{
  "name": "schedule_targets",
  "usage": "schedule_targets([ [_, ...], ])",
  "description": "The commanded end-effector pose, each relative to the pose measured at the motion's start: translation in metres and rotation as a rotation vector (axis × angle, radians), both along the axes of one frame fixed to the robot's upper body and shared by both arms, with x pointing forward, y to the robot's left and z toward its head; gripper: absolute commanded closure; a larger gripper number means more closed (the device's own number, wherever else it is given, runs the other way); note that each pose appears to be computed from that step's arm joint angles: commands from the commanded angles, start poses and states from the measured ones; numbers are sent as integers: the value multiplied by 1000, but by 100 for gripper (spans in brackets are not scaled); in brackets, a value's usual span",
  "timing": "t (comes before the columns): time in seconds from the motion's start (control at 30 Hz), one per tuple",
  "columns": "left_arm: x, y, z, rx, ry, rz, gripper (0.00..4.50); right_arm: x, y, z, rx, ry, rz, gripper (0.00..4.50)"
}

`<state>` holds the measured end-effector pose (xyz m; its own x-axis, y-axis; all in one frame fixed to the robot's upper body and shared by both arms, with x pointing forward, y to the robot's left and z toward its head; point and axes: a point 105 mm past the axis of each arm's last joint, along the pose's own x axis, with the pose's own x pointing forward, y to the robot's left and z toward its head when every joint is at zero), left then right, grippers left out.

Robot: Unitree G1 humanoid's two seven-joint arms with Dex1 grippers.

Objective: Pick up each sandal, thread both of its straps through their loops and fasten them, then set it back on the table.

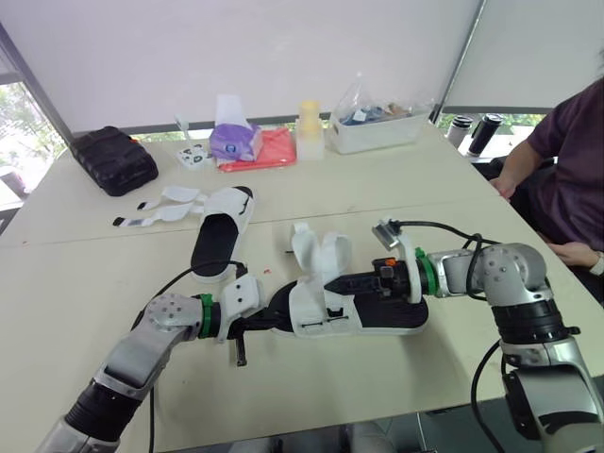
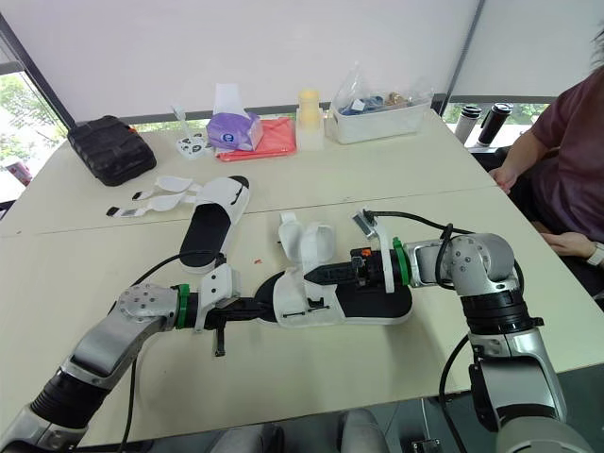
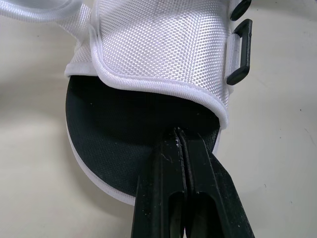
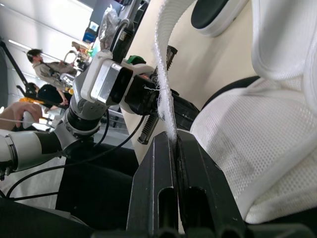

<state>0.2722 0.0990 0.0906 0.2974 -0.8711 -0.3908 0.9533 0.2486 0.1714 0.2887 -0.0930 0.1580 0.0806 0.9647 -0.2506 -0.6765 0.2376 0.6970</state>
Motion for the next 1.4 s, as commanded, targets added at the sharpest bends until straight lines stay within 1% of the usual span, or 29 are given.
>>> schedule_targets([
  [0.03,-1,2,2,3,-5,1,450,-3,0,8,23,-15,14,444],
  [0.13,-2,1,1,3,-4,0,450,-4,0,7,23,-9,16,444],
  [0.33,-1,1,0,1,-3,4,450,-7,-2,-11,-53,-31,13,444],
  [0.53,-1,1,0,1,-5,8,450,-13,-4,-21,-90,-33,35,444],
  [0.6,-1,1,0,0,-5,9,450,-12,-7,-28,-162,-88,42,444],
  [0.7,-1,1,0,-1,-4,10,450,-7,-12,-35,-258,-225,60,444],
  [0.93,-1,1,-1,0,0,10,450,-17,-17,-25,-234,-331,155,444],
  [1.07,-1,0,-2,-5,7,5,450,-9,-18,-11,-184,-397,106,444],
  [1.1,-2,-1,-2,-10,13,1,450,-7,-19,-10,-177,-407,89,420],
  [1.17,-5,-4,-2,-27,32,-11,450,-14,-22,-10,-169,-421,105,353],
  [1.2,-6,-5,-1,-41,49,-18,450,-11,-24,-9,-178,-442,79,313],
  [1.23,-7,-7,-1,-49,59,-29,450,-8,-28,-7,-189,-463,56,251],
  [1.3,-10,-8,-1,-49,72,-46,450,-2,-40,3,-197,-492,-11,160],
  [1.4,-8,-9,-1,-44,68,-45,450,-3,-60,12,-210,-493,-67,160],
])
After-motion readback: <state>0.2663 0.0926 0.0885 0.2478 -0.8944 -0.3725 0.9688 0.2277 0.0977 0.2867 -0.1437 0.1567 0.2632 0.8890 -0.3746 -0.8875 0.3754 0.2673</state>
